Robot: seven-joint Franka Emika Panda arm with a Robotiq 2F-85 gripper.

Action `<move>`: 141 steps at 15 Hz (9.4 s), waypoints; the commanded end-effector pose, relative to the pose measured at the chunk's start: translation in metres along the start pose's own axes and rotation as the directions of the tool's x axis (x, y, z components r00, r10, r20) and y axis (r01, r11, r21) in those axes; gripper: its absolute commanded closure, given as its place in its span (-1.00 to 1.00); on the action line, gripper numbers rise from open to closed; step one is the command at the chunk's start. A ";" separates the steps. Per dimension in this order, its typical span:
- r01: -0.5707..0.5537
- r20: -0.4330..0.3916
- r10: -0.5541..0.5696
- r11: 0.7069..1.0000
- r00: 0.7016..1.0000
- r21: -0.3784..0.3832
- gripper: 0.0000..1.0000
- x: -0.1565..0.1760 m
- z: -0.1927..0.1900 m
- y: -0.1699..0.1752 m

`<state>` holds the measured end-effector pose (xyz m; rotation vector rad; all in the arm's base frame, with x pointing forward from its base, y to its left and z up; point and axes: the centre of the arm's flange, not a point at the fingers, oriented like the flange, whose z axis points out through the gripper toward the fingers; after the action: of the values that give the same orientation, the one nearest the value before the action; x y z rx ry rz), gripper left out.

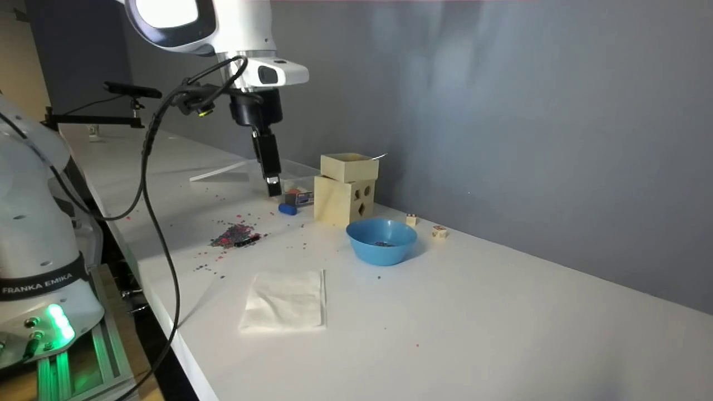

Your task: Use the white napkin to wipe the cereal on the counter to the left.

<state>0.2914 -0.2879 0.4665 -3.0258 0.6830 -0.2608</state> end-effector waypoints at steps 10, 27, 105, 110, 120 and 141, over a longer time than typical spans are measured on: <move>-0.098 0.113 0.098 0.995 0.989 0.000 -1.00 0.046 0.095 0.032; -0.118 0.149 0.123 0.992 0.981 -0.044 -1.00 0.024 0.177 0.023; -0.002 0.158 0.023 0.991 0.987 -0.136 0.48 0.029 0.221 -0.008; 0.062 0.132 -0.042 0.986 0.990 -0.154 -0.18 0.026 0.215 -0.009; 0.186 0.162 -0.153 0.959 0.975 -0.213 -0.98 0.036 0.215 -0.011; -0.010 0.082 0.014 0.999 0.996 -0.050 -1.00 -0.010 0.179 0.060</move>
<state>0.2802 -0.3208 0.3056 -3.1233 0.7489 -0.0588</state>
